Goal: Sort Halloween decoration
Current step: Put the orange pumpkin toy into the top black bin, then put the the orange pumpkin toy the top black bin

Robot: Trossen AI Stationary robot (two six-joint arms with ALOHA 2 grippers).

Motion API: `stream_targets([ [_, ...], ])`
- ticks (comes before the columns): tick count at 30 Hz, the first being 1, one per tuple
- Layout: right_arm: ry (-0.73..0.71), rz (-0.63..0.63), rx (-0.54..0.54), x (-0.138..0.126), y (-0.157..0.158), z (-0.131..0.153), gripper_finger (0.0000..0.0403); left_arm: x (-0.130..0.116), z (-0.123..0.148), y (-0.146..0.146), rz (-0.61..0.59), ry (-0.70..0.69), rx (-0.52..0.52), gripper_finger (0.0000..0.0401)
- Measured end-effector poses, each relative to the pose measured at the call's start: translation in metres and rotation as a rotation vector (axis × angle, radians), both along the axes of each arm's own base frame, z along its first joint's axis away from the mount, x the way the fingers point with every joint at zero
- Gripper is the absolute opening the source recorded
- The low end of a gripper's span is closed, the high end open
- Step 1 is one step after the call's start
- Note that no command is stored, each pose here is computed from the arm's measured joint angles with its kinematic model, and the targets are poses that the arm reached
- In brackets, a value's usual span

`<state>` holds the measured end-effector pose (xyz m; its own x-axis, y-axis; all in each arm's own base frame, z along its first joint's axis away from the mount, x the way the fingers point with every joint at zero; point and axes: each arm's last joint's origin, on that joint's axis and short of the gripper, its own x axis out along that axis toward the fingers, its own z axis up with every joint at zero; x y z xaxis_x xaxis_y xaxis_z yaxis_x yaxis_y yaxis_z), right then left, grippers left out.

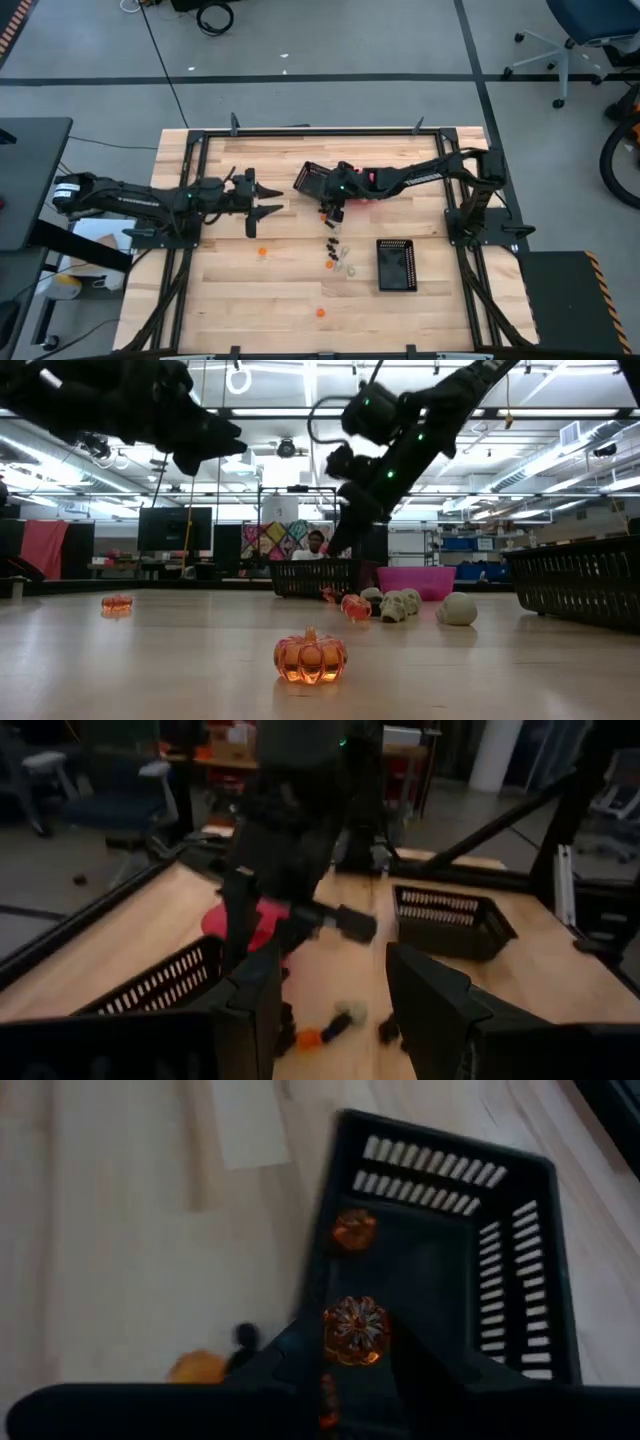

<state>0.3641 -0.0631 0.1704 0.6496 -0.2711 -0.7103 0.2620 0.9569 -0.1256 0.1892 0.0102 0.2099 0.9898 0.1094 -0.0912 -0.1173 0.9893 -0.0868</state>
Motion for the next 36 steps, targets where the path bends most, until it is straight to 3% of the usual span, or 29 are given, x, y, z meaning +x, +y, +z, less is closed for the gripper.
stream_targets([
  [6, 0.012, -0.014, 0.01, 0.001, -0.012, 0.001, 0.0141, 0.0, -0.022, 0.002, 0.032, 0.073, 0.002, 0.0156],
  [13, 0.074, -0.013, 0.011, -0.007, -0.018, 0.016, 0.0159, 0.004, -0.031, -0.002, -0.056, 0.292, -0.054, 0.0156],
  [18, 0.012, 0.028, -0.07, -0.023, 0.012, 0.044, 0.0156, 0.006, -0.027, -0.018, -0.141, 0.524, -0.109, 0.0156],
  [27, -0.305, 0.166, -0.095, -0.056, 0.072, 0.018, 0.0156, 0.004, -0.041, -0.049, -0.222, 0.599, -0.12, 0.0156],
  [36, -0.291, 0.18, -0.155, -0.063, 0.088, 0.011, 0.0155, -0.002, -0.063, -0.065, -0.178, 0.731, -0.035, 0.0181],
])
